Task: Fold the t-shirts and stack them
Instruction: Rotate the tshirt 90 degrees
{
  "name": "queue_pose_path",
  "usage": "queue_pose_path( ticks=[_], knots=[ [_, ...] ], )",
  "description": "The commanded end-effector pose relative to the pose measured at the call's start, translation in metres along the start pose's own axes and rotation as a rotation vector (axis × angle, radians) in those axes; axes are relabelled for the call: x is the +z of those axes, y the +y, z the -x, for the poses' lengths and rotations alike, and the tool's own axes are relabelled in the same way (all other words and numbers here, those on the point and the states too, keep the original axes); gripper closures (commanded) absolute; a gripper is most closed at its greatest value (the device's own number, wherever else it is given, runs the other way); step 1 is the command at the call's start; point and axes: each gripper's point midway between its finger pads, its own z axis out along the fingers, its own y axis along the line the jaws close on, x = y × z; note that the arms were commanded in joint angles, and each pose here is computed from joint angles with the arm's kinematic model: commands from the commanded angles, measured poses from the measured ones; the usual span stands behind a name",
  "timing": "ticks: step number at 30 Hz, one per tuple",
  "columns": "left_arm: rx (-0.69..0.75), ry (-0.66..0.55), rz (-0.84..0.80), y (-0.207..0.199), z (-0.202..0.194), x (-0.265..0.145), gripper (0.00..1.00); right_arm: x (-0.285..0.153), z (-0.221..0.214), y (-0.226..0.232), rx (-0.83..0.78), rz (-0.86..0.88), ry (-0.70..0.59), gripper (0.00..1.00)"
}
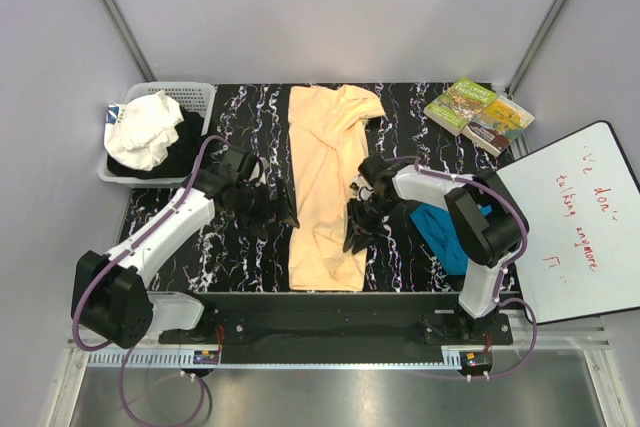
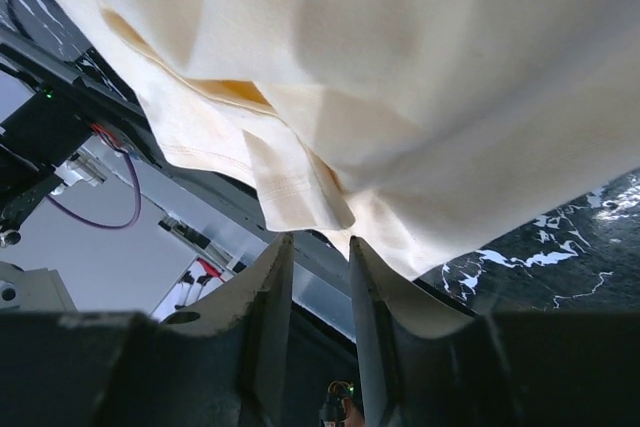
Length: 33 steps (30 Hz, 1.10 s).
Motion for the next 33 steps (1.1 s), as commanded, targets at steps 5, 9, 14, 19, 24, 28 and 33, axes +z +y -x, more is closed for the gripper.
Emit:
queue_pose_path(
  ticks=[5,9,14,19,24,28,33],
  knots=[
    [0.021,-0.009,-0.004,0.003,-0.001,0.000,0.01,0.000,0.014,0.012,-0.059,0.001,-0.029,0.63],
    [0.023,-0.006,-0.002,0.005,-0.004,0.001,0.01,0.003,0.015,0.013,-0.071,-0.006,-0.027,0.63],
    [0.026,-0.005,-0.003,0.006,-0.005,0.000,0.01,0.001,0.013,0.009,-0.067,-0.027,-0.034,0.61],
    [0.026,0.000,-0.002,0.006,-0.006,0.001,0.01,-0.004,0.010,0.008,-0.068,-0.044,-0.042,0.60],
    [0.028,0.005,0.004,0.008,-0.006,0.002,0.01,-0.006,0.009,0.002,-0.076,-0.074,-0.049,0.60],
    [0.029,0.009,0.007,0.009,-0.007,0.004,0.01,0.003,0.013,-0.003,-0.071,-0.084,-0.035,0.60],
    [0.030,0.012,0.013,0.011,-0.007,0.005,0.01,0.004,0.019,0.008,-0.097,-0.058,-0.035,0.65]
  ],
)
